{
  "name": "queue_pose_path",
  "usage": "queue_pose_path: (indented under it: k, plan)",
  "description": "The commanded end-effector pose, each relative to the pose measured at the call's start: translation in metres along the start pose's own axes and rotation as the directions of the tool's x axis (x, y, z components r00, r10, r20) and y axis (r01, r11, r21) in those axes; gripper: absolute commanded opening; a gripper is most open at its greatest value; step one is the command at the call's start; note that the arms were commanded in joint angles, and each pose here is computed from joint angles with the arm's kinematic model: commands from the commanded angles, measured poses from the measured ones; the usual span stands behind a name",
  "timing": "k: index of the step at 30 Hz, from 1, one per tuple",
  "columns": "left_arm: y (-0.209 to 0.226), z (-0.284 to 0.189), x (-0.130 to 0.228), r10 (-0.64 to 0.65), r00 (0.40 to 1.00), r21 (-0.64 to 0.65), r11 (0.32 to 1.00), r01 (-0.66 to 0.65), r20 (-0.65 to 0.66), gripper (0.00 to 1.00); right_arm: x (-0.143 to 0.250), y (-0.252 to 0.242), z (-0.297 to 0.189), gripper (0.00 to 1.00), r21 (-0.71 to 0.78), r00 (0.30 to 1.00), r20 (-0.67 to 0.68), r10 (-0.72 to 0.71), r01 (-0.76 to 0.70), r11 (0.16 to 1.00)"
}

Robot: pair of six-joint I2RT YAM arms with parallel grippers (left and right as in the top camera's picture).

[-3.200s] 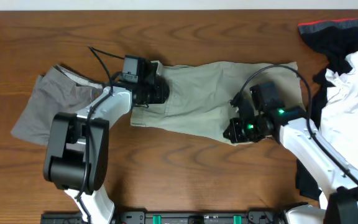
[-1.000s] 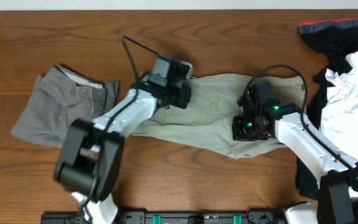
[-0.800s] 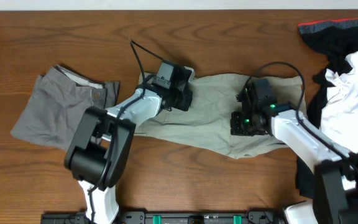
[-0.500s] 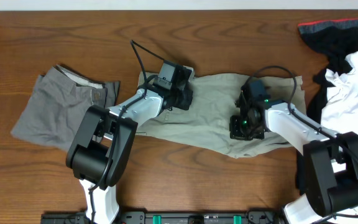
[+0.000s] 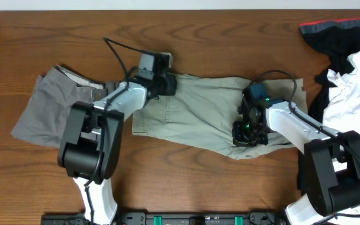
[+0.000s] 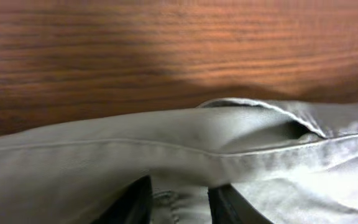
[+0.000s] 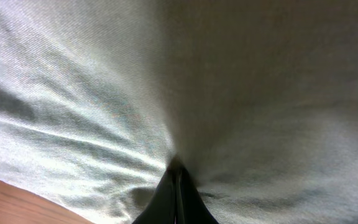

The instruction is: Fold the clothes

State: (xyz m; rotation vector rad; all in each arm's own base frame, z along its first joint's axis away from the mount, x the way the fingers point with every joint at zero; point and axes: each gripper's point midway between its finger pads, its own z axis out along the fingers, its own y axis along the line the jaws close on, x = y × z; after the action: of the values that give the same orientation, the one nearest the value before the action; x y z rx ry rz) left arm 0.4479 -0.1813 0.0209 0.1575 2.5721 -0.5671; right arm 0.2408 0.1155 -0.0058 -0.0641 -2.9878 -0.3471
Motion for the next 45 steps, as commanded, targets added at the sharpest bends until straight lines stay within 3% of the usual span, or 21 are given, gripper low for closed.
queue_pose_path:
  k: [1,6,9,11,13,17,21,30,36,40,45]
  plan:
    - [-0.018,-0.010,-0.017,-0.011,1.000,0.084,0.996,0.009,0.014,0.36,0.018,-0.026,0.012,0.01,0.104,0.998,-0.051,-0.031,0.036,0.994]
    - [-0.056,-0.043,-0.030,0.026,0.999,0.202,0.979,-0.034,0.041,0.42,0.003,-0.011,-0.030,0.07,0.025,0.992,0.102,-0.075,0.073,0.997]
    - [-0.090,-0.060,-0.031,0.070,0.996,0.273,0.958,-0.083,0.058,0.43,-0.006,-0.010,-0.060,0.26,-0.002,0.973,0.221,-0.064,0.066,0.998]
    - [-0.109,-0.062,-0.024,0.102,0.993,0.296,0.948,-0.114,0.053,0.45,-0.011,-0.014,-0.077,0.31,-0.020,0.959,0.284,-0.022,0.029,0.999]
    - [-0.128,-0.058,-0.013,0.143,0.989,0.317,0.937,-0.148,0.039,0.46,-0.016,-0.022,-0.087,0.31,-0.036,0.947,0.321,0.030,-0.019,0.999]
    - [-0.157,-0.039,0.014,0.291,0.956,0.321,0.903,-0.285,0.029,0.45,-0.024,-0.048,-0.089,0.20,-0.049,0.923,0.337,0.187,-0.181,0.982]
    - [-0.167,-0.012,0.030,0.369,0.929,0.288,0.887,-0.362,0.031,0.45,-0.037,-0.056,-0.082,0.13,-0.059,0.912,0.344,0.223,-0.216,0.975]
    - [-0.142,0.045,0.037,0.323,0.946,0.176,0.930,-0.324,0.034,0.43,-0.038,-0.063,-0.035,0.03,-0.022,0.947,0.212,0.240,-0.241,0.970]
    - [-0.125,0.055,0.037,0.291,0.956,0.135,0.947,-0.291,0.022,0.43,0.006,-0.073,-0.007,0.02,0.057,0.954,-0.013,0.299,-0.297,0.953]
    - [-0.111,0.053,0.023,0.256,0.966,0.118,0.958,-0.260,0.047,0.43,0.034,-0.075,-0.010,0.01,0.104,0.939,-0.116,0.324,-0.313,0.944]
    - [-0.091,0.042,-0.022,0.138,0.983,0.106,0.983,-0.151,0.120,0.41,0.032,-0.074,-0.010,0.02,0.099,0.941,-0.111,0.321,-0.311,0.945]
